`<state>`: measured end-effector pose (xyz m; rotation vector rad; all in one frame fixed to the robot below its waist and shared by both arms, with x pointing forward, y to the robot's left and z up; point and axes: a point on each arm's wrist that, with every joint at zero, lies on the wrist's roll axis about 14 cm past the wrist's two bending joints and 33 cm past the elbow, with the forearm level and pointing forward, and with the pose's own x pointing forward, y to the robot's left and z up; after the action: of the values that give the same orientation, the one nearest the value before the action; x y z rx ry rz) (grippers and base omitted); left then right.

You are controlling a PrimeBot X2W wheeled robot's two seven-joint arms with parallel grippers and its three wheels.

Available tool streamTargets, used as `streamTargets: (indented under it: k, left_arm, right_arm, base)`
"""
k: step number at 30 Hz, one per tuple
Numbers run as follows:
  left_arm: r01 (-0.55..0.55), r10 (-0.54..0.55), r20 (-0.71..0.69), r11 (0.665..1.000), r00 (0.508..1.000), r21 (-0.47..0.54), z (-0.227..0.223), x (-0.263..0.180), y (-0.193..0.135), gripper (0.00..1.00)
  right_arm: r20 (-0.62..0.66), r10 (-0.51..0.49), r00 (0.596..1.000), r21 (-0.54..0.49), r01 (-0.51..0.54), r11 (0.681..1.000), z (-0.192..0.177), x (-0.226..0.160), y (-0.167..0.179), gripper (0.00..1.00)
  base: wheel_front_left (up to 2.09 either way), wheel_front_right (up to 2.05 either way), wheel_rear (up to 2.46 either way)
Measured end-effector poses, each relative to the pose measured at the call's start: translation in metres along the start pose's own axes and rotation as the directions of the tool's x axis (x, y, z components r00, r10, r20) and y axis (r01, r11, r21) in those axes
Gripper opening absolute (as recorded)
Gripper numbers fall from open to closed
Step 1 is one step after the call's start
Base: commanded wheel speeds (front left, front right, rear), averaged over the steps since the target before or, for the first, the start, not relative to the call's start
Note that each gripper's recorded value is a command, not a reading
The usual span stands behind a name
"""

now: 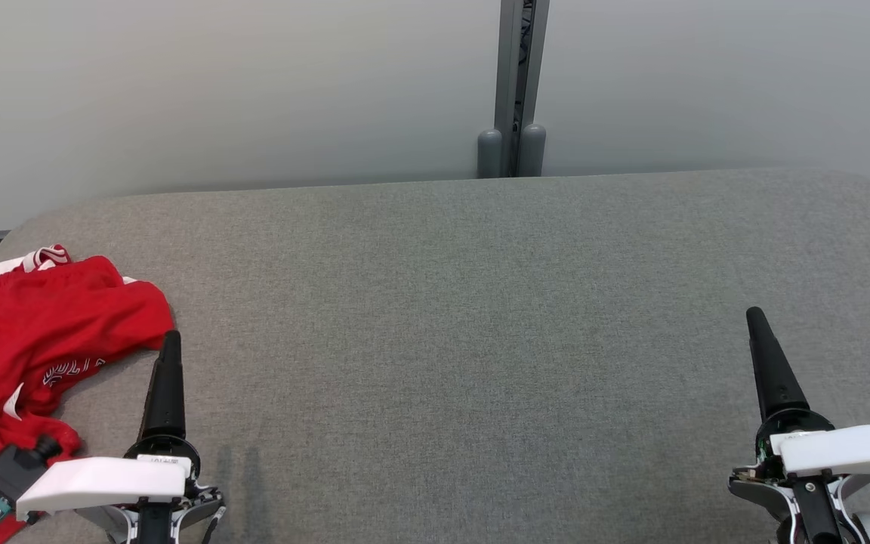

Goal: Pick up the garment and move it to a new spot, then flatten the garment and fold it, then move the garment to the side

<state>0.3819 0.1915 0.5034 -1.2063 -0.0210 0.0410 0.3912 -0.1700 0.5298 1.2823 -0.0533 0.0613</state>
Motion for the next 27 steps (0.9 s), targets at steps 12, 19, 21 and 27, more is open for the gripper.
streamTargets:
  k: [12, 19, 21, 27]
  left_arm:
    - [0.016, -0.014, -0.007, 0.957, 1.000, 0.288, -0.004, 0.001, -0.008, 1.00]
    - [0.012, -0.011, -0.005, 0.899, 1.000, 0.438, -0.007, 0.001, -0.010, 1.00]
    - [0.012, -0.011, -0.004, 0.883, 1.000, 0.468, -0.008, 0.001, -0.010, 1.00]
    - [0.014, -0.015, -0.004, 0.839, 1.000, 0.544, -0.010, 0.002, -0.011, 1.00]
  right_arm:
    - [-0.035, 0.058, 0.998, -0.273, -0.065, 0.960, -0.011, 0.003, 0.016, 1.00]
    - [-0.065, 0.084, 0.994, -0.470, -0.105, 0.876, -0.017, 0.004, 0.021, 1.00]
    - [-0.068, 0.088, 0.994, -0.507, -0.110, 0.855, -0.018, 0.003, 0.021, 1.00]
    - [-0.084, 0.091, 0.992, -0.594, -0.124, 0.795, -0.023, 0.004, 0.020, 1.00]
  base:
    - [0.00, 0.00, 0.00]
    - [0.00, 0.00, 0.00]
    - [0.00, 0.00, 0.00]
    - [0.00, 0.00, 0.00]
